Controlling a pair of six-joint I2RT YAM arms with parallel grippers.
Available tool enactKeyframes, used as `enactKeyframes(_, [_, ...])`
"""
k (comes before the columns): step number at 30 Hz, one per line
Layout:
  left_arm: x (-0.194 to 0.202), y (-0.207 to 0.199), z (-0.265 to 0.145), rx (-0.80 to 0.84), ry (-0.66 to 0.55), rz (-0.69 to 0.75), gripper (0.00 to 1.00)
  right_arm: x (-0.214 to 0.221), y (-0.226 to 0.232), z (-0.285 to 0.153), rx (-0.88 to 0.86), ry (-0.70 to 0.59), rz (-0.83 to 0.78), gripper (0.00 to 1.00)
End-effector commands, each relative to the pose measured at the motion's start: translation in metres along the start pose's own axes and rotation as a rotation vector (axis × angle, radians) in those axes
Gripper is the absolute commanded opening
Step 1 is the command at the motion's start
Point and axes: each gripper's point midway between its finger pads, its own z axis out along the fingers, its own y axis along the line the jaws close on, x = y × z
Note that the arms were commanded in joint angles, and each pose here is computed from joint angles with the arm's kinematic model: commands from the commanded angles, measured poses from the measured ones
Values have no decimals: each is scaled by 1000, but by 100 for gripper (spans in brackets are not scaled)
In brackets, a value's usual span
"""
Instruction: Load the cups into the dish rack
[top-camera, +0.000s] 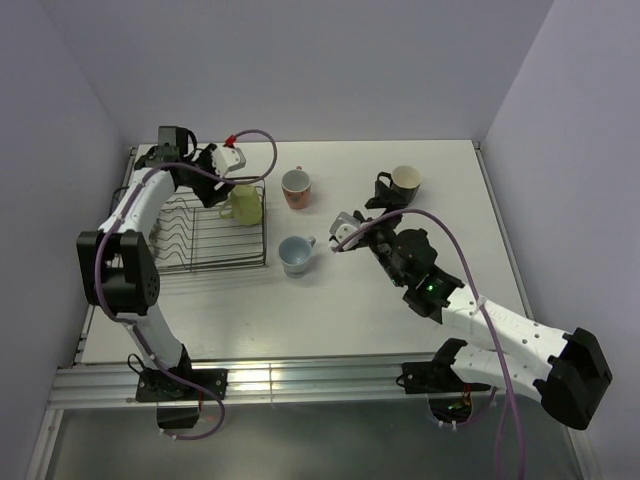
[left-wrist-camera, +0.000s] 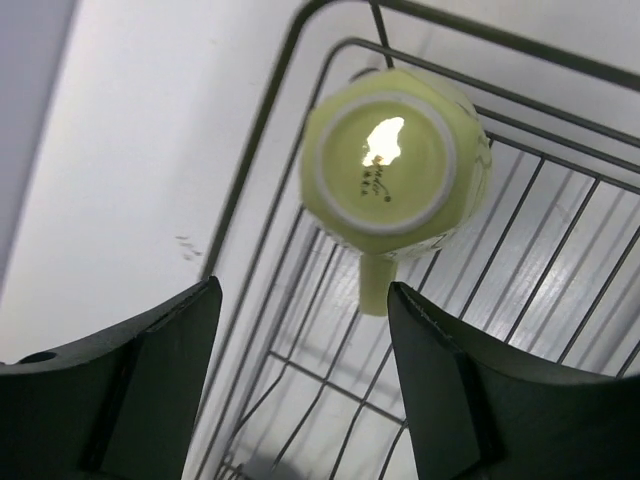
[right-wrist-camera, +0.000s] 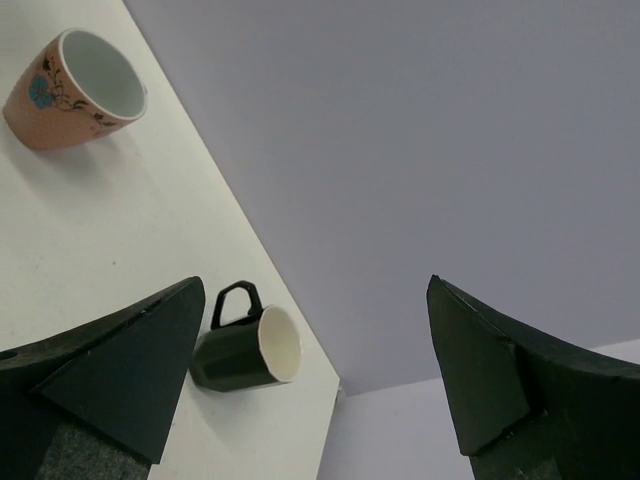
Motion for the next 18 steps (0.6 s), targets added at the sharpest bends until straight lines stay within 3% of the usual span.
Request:
enactKeyframes(1, [-40,25,-49,-118,-83,36,75,-8,-31,4,54,17,100,100])
enactKeyframes(3, [-49,27,-66,-159,-105,32,77,2,-14,10,-24,92,164,100])
enactKeyframes(5, [-45,23,-71,-174,-108,-4,78,-11,-28,19,-58,114,244,99])
enactKeyframes(6, [-52,23,-82,-203,-132,9,82,0,-2,20,-165,196,282,98])
enactKeyframes(7, [-52,20,-85,-208,-137,4,97,-14,-14,26,-175,179,321,98])
enactKeyframes(12, [-69,0,-108,-221,-226,-85,99,-4,25,30,-381,326,393,97])
enactKeyframes(14, [-75,-1,-123,-215,-276,-161,99,-2,16,38,-399,353,454,97])
enactKeyframes(18, [-97,-16,-147,-172,-357,-216,99,30,21,50,-478,538,569,95])
